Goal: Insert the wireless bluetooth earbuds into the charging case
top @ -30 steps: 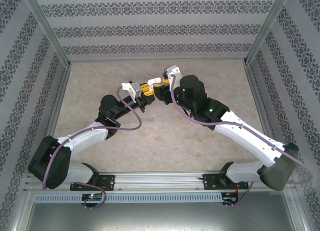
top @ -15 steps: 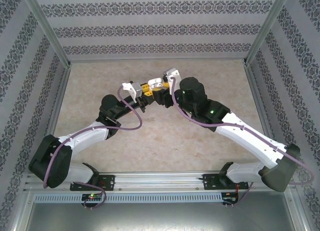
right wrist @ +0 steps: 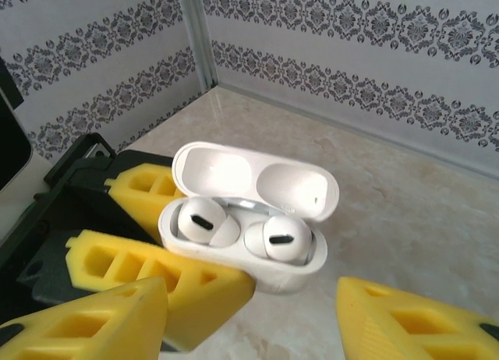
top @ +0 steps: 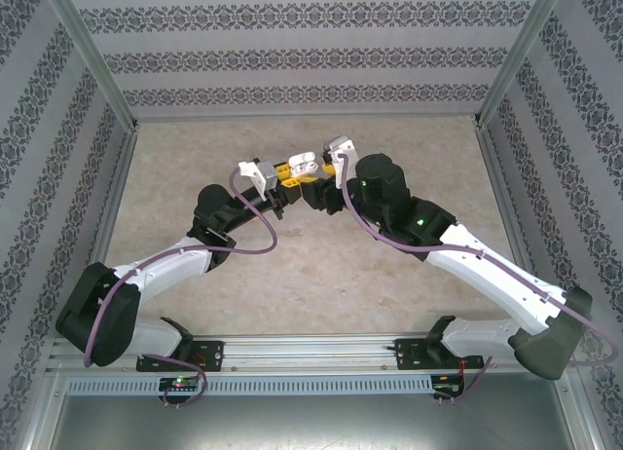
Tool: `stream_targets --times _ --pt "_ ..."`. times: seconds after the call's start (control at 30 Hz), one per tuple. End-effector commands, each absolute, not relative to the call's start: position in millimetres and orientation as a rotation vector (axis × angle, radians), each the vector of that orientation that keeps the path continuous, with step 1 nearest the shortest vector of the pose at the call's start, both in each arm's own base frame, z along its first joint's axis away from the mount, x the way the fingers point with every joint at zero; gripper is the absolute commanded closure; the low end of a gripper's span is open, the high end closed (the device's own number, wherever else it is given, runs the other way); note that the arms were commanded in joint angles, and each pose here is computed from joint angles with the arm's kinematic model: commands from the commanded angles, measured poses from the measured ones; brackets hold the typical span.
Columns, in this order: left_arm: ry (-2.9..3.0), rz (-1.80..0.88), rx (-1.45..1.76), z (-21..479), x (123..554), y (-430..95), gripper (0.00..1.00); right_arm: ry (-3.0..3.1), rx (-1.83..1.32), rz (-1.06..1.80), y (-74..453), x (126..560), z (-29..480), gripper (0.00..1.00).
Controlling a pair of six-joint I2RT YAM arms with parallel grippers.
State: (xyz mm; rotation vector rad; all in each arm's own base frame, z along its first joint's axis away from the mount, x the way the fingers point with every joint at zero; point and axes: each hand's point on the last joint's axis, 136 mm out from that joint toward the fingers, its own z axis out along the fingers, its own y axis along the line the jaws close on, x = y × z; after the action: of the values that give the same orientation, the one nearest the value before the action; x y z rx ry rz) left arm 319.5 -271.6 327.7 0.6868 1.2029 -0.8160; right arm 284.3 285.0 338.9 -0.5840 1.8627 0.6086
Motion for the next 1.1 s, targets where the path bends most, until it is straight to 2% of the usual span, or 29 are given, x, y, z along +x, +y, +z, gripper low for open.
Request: stream_targets --times 0.0,0.3,0.43,0.5,0.63,0.7,1.07 --pt "1.092 -0.792 0.666 359 316 -268 1.00 1.877 -0.561 0.648 273 277 346 0.39" --pt "1.104 -0.794 0.671 353 316 -269 1.00 1.810 -0.450 0.741 252 283 387 0.36" --pt "1.111 -0.791 0.684 348 316 -270 1.00 1.833 -0.400 0.769 250 297 396 0.38" --pt "1.110 -0.793 0.707 346 314 -272 1.00 1.872 -0.378 0.771 251 306 396 0.49" --pt "1.127 -0.803 0.766 338 312 -279 1.00 1.958 -0.359 0.801 259 328 393 0.88" --pt "1.128 -0.817 0.794 334 310 -283 1.00 1.994 -0.361 0.837 266 337 394 1.00" --pt "1.114 -0.880 0.866 329 304 -294 1.00 2.229 -0.398 0.956 307 373 357 1.00"
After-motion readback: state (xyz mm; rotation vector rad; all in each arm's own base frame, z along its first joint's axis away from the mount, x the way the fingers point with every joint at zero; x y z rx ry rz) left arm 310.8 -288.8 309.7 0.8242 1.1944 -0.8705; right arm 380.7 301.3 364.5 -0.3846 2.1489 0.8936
